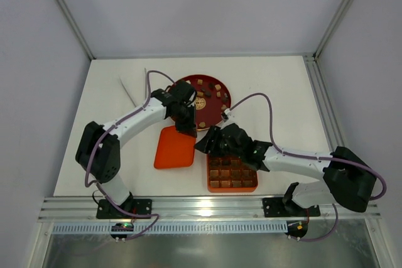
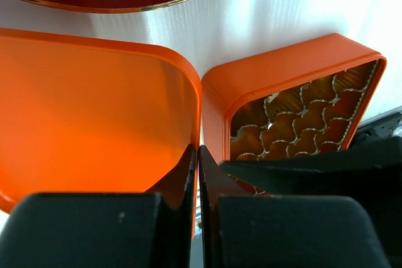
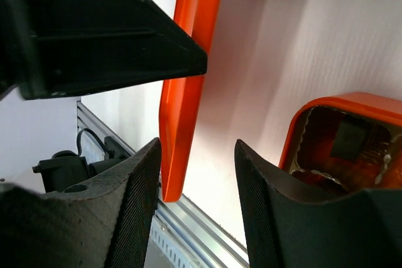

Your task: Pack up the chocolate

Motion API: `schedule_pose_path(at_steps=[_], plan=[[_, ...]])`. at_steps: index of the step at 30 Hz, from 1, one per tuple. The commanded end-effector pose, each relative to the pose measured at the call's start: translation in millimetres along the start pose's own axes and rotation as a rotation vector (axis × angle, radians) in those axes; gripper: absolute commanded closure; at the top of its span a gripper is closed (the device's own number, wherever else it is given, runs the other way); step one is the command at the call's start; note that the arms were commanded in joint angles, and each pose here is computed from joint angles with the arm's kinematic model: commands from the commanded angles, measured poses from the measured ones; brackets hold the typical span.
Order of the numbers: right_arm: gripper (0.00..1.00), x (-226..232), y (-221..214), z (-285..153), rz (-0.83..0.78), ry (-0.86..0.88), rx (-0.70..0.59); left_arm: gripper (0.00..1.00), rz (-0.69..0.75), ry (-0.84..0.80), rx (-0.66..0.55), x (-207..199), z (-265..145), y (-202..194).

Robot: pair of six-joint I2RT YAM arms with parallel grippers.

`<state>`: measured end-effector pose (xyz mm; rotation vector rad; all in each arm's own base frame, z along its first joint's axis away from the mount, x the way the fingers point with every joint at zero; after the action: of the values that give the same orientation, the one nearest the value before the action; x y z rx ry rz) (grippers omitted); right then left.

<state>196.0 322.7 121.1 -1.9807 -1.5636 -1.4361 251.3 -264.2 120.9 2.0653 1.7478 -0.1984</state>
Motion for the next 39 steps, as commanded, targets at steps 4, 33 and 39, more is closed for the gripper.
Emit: schedule_pose_path(at_steps=[4,33,39], plan=[[0.48,27.5,7.6,21.5,0.036,0.079,-0.037,1.00,0.013,-0.113,-0.081,-24.6,-29.2,15.4],[0.96,57.3,20.4,28.1,0.048,0.108,-0.034,0.46,0.116,-0.077,-0.346,-22.7,-121.4,57.1],[0.96,58.6,48.1,11.6,0.095,0.112,-0.007,0.43,0.259,-0.076,-0.555,-32.2,-194.4,74.6]])
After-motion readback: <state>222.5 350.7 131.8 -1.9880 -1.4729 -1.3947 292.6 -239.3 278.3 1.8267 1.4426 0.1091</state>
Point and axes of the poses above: each gripper's point midway between its finger pads, its own z axis out along the fingers, its own x axis along the line the jaws close on, y = z × x, the point moved 1 cm from there along -z, back along the fingers, and after that the axes turned 7 degrees about z, right-handed, at the moved point
